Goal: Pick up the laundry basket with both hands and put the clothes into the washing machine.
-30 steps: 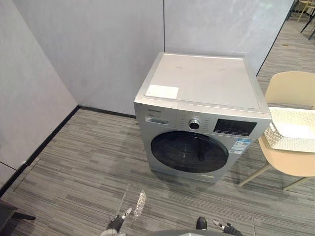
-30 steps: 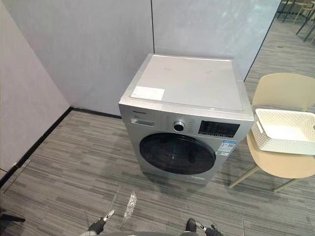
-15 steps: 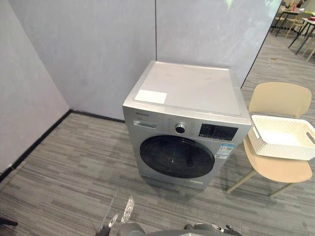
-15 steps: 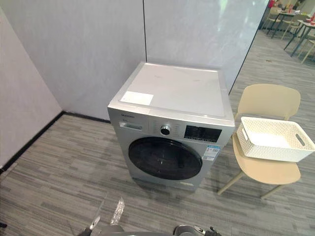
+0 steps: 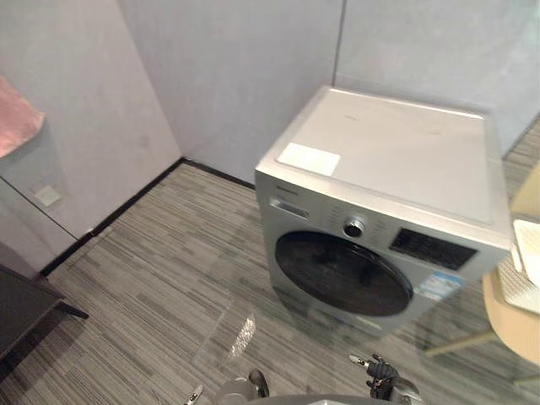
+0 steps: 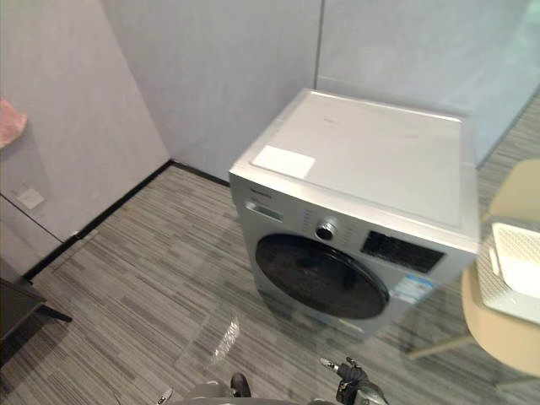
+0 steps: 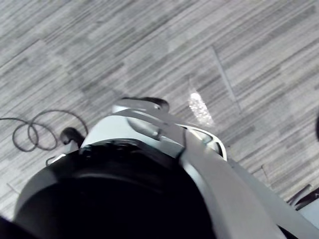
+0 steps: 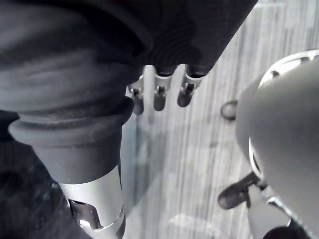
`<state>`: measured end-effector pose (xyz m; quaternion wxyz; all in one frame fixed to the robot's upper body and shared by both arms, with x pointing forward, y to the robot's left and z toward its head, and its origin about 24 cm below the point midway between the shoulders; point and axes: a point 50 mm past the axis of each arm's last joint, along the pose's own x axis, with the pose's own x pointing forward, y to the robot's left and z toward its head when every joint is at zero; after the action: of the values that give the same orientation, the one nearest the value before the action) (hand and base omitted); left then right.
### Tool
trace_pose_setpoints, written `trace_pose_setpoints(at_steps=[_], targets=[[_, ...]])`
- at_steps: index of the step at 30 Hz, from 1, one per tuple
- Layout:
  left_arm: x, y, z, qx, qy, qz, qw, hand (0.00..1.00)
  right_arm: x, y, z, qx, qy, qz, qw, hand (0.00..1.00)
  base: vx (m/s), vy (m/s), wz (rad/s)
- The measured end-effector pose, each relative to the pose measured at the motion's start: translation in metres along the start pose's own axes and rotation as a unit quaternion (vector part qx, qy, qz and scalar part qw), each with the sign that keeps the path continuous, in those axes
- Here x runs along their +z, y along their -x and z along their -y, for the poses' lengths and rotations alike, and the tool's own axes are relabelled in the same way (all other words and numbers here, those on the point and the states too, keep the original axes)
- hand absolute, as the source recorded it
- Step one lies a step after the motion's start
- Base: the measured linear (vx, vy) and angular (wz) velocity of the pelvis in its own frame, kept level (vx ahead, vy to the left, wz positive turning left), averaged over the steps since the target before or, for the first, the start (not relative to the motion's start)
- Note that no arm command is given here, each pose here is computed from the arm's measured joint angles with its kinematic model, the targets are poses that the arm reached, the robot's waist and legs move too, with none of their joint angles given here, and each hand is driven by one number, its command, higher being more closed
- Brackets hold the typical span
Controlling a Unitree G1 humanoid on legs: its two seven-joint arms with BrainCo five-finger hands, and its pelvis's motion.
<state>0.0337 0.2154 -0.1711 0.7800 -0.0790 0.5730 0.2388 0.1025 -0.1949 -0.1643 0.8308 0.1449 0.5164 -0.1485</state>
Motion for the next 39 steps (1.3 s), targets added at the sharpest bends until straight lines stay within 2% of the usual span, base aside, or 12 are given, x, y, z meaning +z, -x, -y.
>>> trace_pose_setpoints(at_steps=[5,8,10,15,17,21,28,30,32,34,36,39], targets=[[0.040,-0.004,0.018,-0.034,-0.077,0.065,0.994,0.00,-0.003,0.000,0.000,-0.003,-0.013,-0.002,1.000,0.00,0.37,0.063,1.24],[0.049,-0.003,0.038,-0.064,-0.097,0.077,0.990,0.00,-0.010,0.003,0.007,-0.014,-0.030,-0.007,0.999,0.00,0.26,-0.113,1.40],[0.049,-0.002,0.046,-0.073,-0.095,0.080,0.990,0.00,-0.012,0.003,0.010,-0.021,-0.051,-0.010,0.998,0.00,0.19,-0.243,1.56],[0.055,-0.003,0.035,-0.055,-0.052,0.091,0.993,0.00,-0.022,0.003,-0.004,0.005,-0.086,-0.039,0.996,0.00,0.18,-0.303,1.33],[0.049,-0.001,0.045,-0.064,-0.030,0.085,0.994,0.00,-0.016,0.002,-0.002,0.032,-0.054,-0.060,0.996,0.00,0.19,-0.177,0.72],[0.049,-0.001,0.046,-0.069,-0.021,0.085,0.994,0.00,-0.018,0.001,-0.001,0.020,-0.033,-0.079,0.996,0.00,0.13,-0.061,0.30],[0.056,0.002,0.047,-0.070,0.005,0.107,0.992,0.00,-0.012,0.000,-0.004,0.023,-0.019,-0.043,0.999,0.00,0.05,0.059,0.60],[0.057,0.002,0.046,-0.070,0.010,0.110,0.991,0.00,-0.014,0.001,-0.003,0.010,-0.033,-0.036,0.999,0.00,0.00,0.050,0.99],[0.058,0.001,0.042,-0.066,0.006,0.112,0.991,0.00,-0.016,0.001,-0.002,-0.014,-0.116,-0.020,0.993,0.00,-0.05,0.124,1.04],[0.051,0.002,0.041,-0.062,0.018,0.101,0.993,0.00,-0.005,0.001,0.008,-0.032,-0.143,0.009,0.989,0.00,-0.05,0.152,0.71],[0.042,0.002,0.040,-0.058,0.030,0.087,0.994,0.00,-0.004,0.002,0.016,-0.048,-0.156,0.011,0.987,0.00,-0.04,0.150,0.51],[0.042,-0.002,0.024,-0.041,-0.010,0.080,0.996,0.00,-0.023,0.004,0.009,-0.044,-0.160,-0.029,0.986,0.00,0.03,0.116,0.32]])
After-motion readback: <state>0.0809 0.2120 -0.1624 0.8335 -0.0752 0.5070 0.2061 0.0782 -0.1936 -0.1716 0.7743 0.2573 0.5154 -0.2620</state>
